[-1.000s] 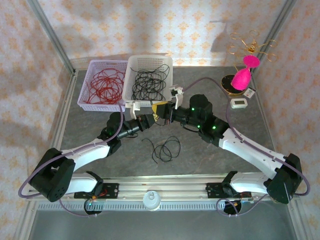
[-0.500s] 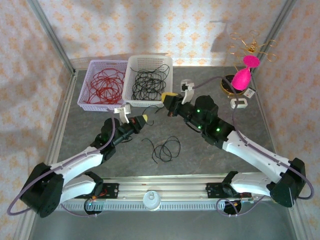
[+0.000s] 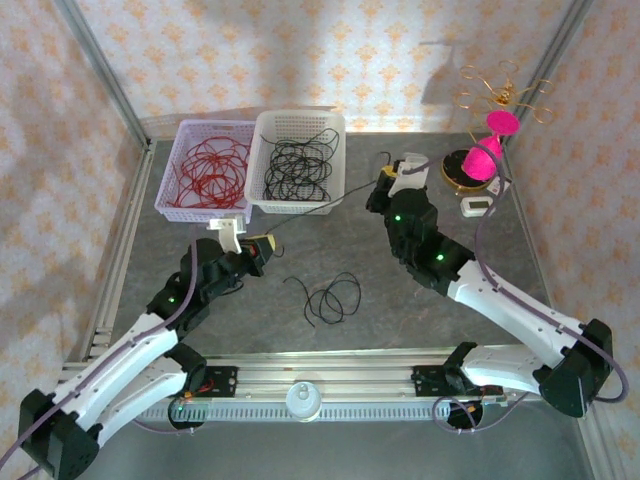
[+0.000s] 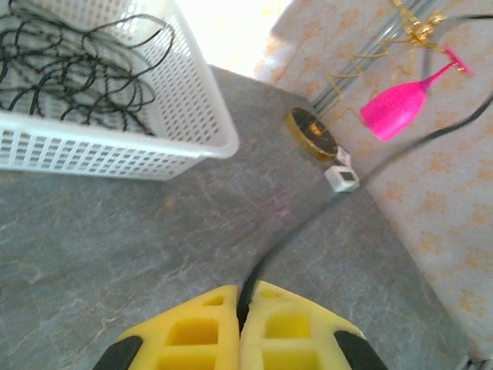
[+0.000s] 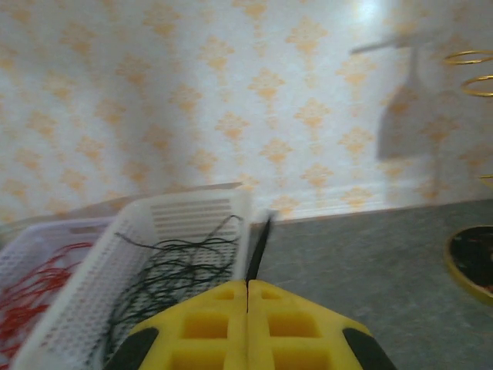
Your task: Untangle the cables
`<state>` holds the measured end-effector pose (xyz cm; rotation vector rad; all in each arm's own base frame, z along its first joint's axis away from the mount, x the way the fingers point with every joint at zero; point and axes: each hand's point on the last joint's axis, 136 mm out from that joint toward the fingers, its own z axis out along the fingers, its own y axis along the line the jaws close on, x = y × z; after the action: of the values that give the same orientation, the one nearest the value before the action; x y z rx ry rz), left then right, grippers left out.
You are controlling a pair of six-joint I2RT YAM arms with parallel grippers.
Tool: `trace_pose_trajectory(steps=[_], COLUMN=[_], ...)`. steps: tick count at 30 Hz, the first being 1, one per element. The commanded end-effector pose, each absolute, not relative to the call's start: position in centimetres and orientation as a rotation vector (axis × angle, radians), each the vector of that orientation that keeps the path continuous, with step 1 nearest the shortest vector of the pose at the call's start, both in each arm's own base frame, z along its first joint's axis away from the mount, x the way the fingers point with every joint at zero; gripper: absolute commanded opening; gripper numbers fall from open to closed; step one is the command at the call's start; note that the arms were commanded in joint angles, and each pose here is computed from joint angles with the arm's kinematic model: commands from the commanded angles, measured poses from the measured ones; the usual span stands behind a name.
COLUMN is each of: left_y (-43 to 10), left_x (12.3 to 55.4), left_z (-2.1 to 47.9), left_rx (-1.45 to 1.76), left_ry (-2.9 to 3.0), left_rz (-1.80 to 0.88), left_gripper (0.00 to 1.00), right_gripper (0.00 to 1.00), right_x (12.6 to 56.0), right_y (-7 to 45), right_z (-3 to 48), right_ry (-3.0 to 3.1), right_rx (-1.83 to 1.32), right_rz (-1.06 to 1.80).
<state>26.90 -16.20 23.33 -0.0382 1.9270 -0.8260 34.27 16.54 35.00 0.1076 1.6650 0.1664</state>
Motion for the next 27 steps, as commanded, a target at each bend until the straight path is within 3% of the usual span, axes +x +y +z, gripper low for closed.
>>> trace_pose_trajectory(steps=[1,8,9,13,18,21,27], left_y=[-14.6,-13.1,-12.8,-11.9,-11.4,-11.7,-12.5], left_x=[25.5,24.4,24.5,24.6,25.3,25.7,26.6], left_z=[24.7,29.7,30.0,31.4,32.2,32.1,32.0], left_rx=[-0.016,0.015,0.013,0.023,0.056,0.080,0.145], left_ry=[1.952,1.872,1.873,1.846,1.848,1.846,1.865], left_rz=[-0.735,-0.676,-0.652,-0.576,-0.483,-0.472,-0.443], left_gripper=[0.00,0.00,0.00,0.00,0.00,0.00,0.00], right_gripper=[0.00,0.03,0.08,0.44,0.72,0.78,0.80], right_x=[34.7,35.6,35.6,35.2,33.7,32.7,29.9], right_y=[11.6,10.0,10.3,11.7,12.4,14.3,19.4], right_z=[34.6,29.5,28.6,24.9,21.4,21.1,23.7], right_ry=[1.631,1.717,1.738,1.830,1.940,1.991,2.025], right_rx=[0.242,0.308,0.313,0.301,0.410,0.471,0.460], right_rz=[-0.014,-0.070,-0.052,0.063,0.267,0.564,1.078])
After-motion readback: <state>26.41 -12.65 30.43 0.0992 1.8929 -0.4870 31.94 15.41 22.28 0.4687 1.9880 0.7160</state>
